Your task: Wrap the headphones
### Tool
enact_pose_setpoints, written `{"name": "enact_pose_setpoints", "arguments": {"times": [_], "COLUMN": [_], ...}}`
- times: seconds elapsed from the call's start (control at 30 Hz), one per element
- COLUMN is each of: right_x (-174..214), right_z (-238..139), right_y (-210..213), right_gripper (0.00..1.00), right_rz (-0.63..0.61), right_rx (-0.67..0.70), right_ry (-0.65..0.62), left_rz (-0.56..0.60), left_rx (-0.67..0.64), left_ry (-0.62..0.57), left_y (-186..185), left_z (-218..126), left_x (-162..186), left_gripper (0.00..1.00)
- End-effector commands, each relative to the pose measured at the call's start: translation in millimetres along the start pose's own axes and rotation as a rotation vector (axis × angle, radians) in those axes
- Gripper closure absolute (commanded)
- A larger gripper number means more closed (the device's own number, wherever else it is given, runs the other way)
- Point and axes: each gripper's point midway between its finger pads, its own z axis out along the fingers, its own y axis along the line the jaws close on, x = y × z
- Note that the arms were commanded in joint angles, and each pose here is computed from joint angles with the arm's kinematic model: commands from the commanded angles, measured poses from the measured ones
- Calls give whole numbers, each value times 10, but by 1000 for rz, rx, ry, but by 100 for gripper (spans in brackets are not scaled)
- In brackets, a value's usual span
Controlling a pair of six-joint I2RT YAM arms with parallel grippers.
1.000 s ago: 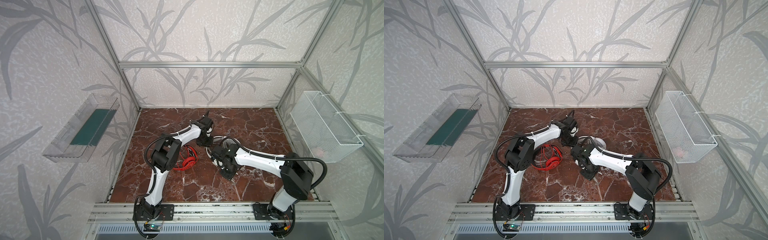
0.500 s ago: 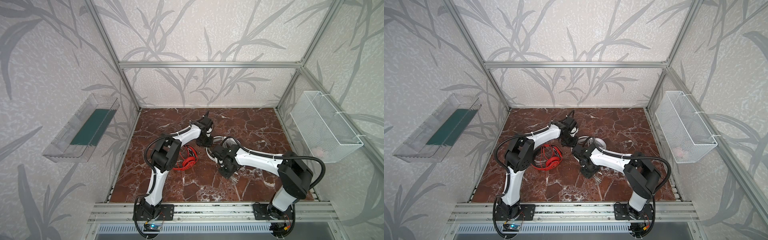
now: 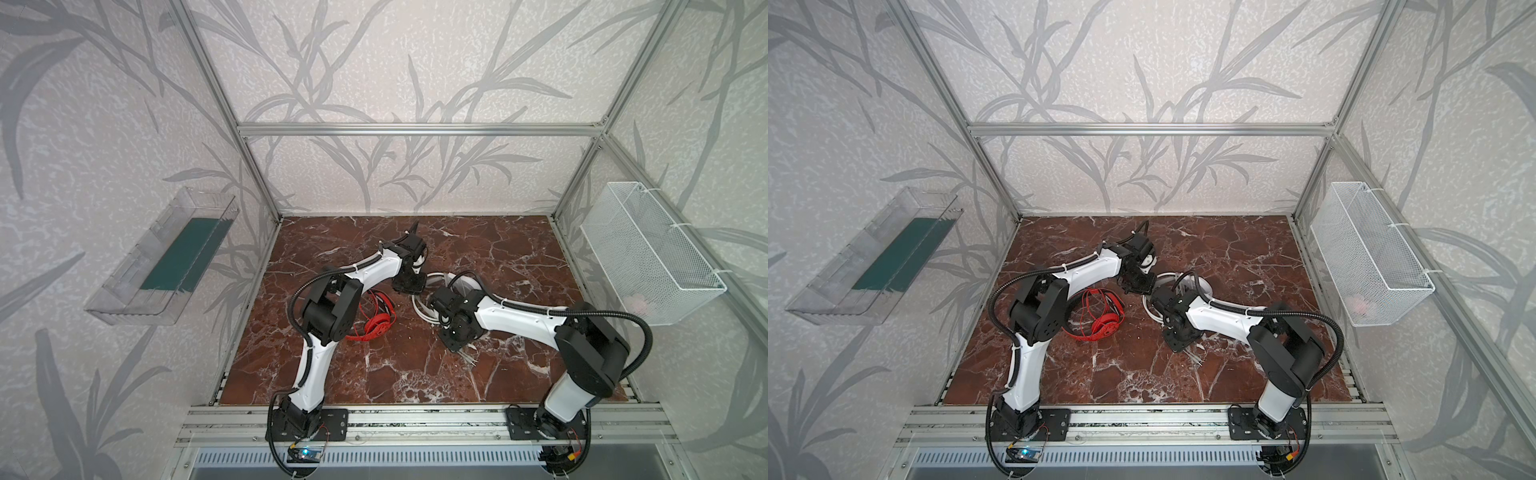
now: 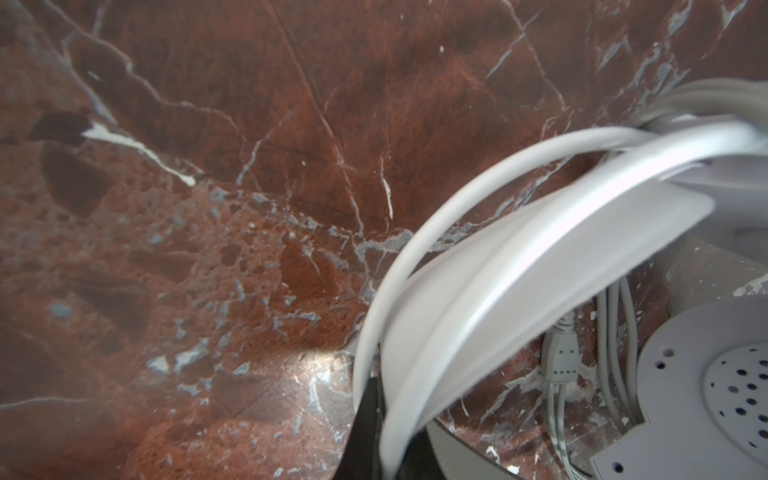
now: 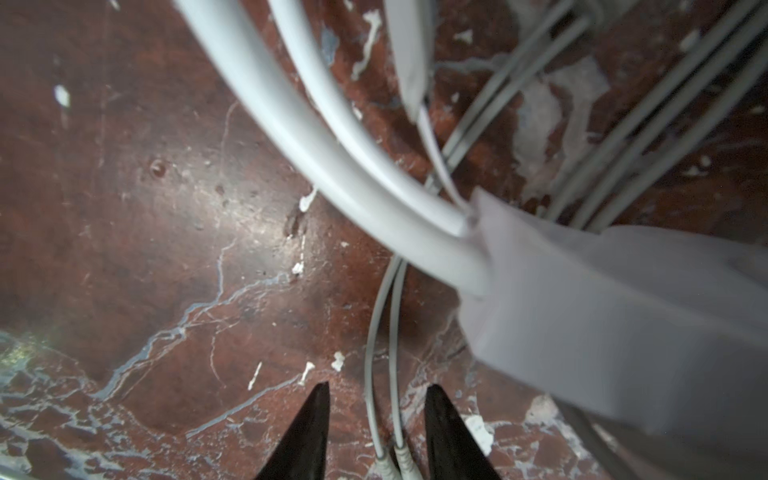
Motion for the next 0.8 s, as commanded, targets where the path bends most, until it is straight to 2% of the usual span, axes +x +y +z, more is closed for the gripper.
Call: {"name": "enact_pose_setpoints", "arguments": {"times": [0.0, 0.17, 0.33, 0.6, 0.77], "right_x": [68, 159, 273, 375, 302], "right_z": [56, 226, 311, 348, 308], "right_y": [33, 7, -4, -17, 41], "right_gripper": [60, 65, 76, 99, 100], "right_rz": [19, 22, 4, -64, -86], "right_rx": [-21, 7, 30, 99, 95], "right_ry": [22, 96, 149, 196, 177], "left_rz": [-19, -16, -15, -13, -15], "left_rx": [-34, -35, -38, -40, -38], "left_ry": [102, 103, 108, 110, 110], "left_y": [73, 70, 80, 88, 81], "left_z": [83, 86, 85, 86, 82], "left_x": [273, 267, 282, 287, 288], "left_gripper": [94, 94, 94, 94, 94]}}
